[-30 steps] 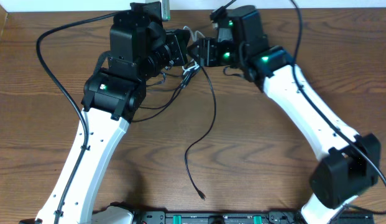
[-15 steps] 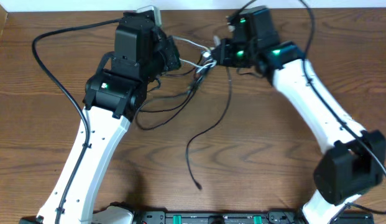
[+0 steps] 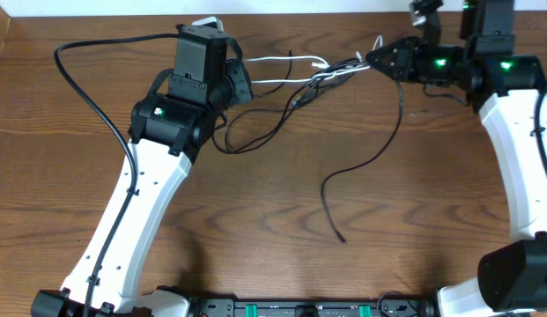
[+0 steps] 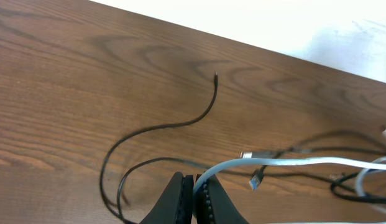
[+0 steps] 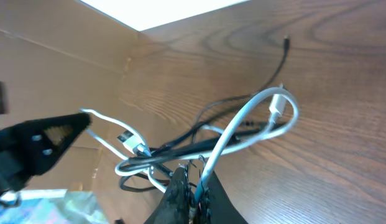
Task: Untangle cables
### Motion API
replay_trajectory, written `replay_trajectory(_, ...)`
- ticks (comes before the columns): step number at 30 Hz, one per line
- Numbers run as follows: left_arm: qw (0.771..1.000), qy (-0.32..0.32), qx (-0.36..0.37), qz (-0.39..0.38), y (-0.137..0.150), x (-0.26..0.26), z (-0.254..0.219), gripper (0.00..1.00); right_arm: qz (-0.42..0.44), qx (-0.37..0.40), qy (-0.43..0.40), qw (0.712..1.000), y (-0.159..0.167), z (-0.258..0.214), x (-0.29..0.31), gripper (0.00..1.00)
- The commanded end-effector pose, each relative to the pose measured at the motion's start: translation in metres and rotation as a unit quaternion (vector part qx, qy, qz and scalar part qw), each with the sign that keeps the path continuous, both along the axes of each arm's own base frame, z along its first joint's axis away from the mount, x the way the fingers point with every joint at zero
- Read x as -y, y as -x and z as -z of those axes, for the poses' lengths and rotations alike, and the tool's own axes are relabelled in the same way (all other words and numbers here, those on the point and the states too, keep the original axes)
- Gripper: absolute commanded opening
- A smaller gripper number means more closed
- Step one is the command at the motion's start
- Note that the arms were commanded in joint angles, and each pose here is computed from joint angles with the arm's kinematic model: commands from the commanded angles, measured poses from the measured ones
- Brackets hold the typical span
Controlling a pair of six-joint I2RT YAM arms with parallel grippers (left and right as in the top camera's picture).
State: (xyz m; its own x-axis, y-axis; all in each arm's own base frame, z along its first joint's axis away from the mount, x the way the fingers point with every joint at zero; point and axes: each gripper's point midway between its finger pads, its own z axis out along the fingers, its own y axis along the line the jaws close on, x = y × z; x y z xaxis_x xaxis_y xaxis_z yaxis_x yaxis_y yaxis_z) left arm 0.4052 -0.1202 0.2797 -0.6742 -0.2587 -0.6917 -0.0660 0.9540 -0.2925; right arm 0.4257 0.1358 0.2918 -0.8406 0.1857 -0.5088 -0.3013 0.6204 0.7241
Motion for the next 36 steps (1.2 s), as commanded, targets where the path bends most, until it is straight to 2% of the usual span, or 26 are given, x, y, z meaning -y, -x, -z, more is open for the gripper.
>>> replay_trajectory(1,0.998,-0.044,0.011,-0.052,-0.004,-0.033,-0.004,0.08,0.033,0.004,-0.003,0.999,-0.007,-0.005,0.028,0.01)
replay_trajectory(5,0.998,-0.048,0.007,-0.050,-0.003,-0.034,-0.003,0.07,0.158,-0.035,0.027,0.986,-0.027,0.008,0.079,0.01)
replay_trajectory(9,0.997,-0.055,0.003,-0.045,-0.001,-0.034,-0.001,0.08,0.271,-0.034,0.088,0.958,-0.043,0.019,0.131,0.01)
replay_trajectory(13,0.997,-0.061,0.000,-0.040,0.000,-0.035,0.000,0.07,0.326,-0.022,0.133,0.936,-0.049,0.021,0.158,0.01)
replay_trajectory(17,0.998,-0.060,0.009,-0.016,-0.002,-0.028,-0.003,0.07,0.278,-0.003,0.129,0.952,-0.049,0.017,0.139,0.01)
replay_trajectory(19,0.998,-0.047,0.025,0.035,-0.006,-0.011,-0.009,0.07,0.253,-0.001,0.131,0.958,-0.046,0.019,0.128,0.01)
replay_trajectory(21,0.990,-0.011,0.061,0.124,-0.008,0.021,-0.025,0.08,0.219,0.002,0.133,0.967,-0.042,0.020,0.113,0.01)
replay_trajectory(24,0.962,0.054,0.125,0.235,-0.003,0.064,-0.060,0.07,0.170,0.011,0.129,0.977,-0.035,0.021,0.091,0.09)
replay_trajectory(28,0.898,0.170,0.220,0.342,0.013,0.107,-0.127,0.08,0.118,0.027,0.119,0.986,-0.029,0.017,0.064,0.23)
replay_trajectory(30,0.874,0.243,0.247,0.340,0.016,0.113,-0.162,0.08,0.083,0.041,0.108,0.990,-0.025,0.013,0.049,0.34)
replay_trajectory(33,0.853,0.312,0.282,0.310,0.014,0.109,-0.201,0.07,0.033,0.069,0.090,0.993,-0.020,0.004,0.028,0.46)
replay_trajectory(36,0.856,0.380,0.255,0.240,0.002,0.099,-0.208,0.07,-0.007,0.097,0.071,0.993,-0.015,-0.006,0.012,0.51)
